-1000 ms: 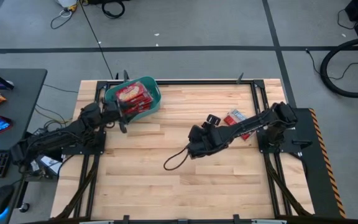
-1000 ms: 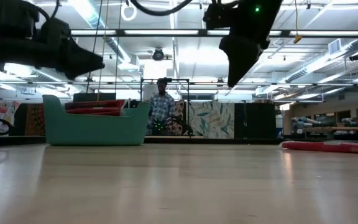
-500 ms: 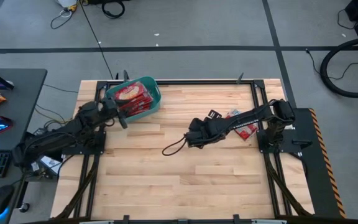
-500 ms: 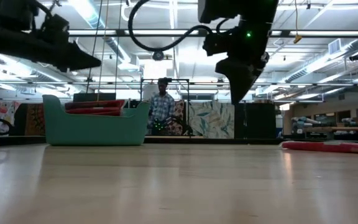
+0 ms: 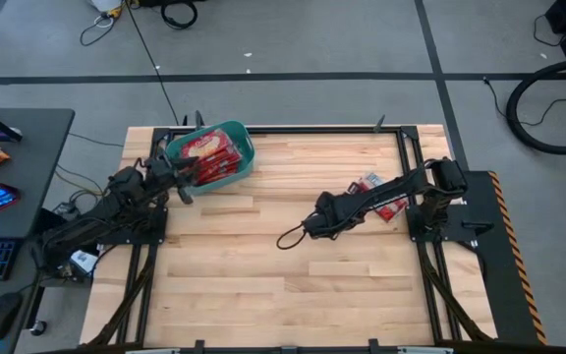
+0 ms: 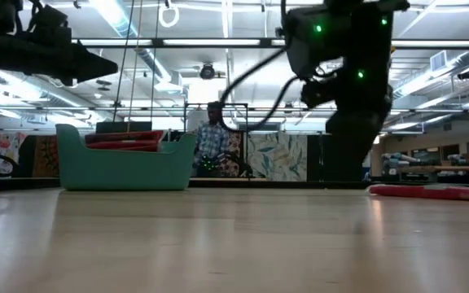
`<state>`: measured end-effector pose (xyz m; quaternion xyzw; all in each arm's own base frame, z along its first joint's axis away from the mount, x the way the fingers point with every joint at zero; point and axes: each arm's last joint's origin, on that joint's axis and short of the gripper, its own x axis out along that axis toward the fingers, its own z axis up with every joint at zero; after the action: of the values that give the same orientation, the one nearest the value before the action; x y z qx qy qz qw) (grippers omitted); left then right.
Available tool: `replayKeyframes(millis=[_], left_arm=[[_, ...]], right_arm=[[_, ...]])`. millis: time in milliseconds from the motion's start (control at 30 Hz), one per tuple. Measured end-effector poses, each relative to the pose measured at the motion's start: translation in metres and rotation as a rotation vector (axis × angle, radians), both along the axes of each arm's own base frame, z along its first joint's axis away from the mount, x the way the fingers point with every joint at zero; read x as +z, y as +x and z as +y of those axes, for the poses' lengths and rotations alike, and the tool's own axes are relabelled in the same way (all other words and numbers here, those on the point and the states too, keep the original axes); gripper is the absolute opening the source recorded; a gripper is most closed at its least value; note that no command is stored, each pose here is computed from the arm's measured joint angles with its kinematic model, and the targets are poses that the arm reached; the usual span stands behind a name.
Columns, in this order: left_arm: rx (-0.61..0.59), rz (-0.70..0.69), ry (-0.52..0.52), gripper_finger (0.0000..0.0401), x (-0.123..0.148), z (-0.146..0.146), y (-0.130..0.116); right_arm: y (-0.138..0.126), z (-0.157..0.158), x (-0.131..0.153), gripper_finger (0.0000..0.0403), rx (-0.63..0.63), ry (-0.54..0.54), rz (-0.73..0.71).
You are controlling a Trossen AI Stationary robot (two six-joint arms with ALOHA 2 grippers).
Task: Sort popcorn bags into baskets
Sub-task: Put the popcorn bag into the green bin
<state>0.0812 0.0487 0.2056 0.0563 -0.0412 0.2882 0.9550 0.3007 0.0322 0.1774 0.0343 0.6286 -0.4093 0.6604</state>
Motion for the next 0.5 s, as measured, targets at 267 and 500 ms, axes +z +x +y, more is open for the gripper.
replayKeyframes(millis=[267,500], left_arm=[[-0.004,0.055,-0.044,0.0100,-0.007,0.000,0.000],[-0.008,0.044,-0.118,0.0100,-0.010,0.000,0.000]], right_arm=[[-0.009,-0.010,-0.014,0.0165,-0.052,0.052,0.048],[-0.011,-0.025,-0.015,0.0162,-0.017,0.121,0.120]])
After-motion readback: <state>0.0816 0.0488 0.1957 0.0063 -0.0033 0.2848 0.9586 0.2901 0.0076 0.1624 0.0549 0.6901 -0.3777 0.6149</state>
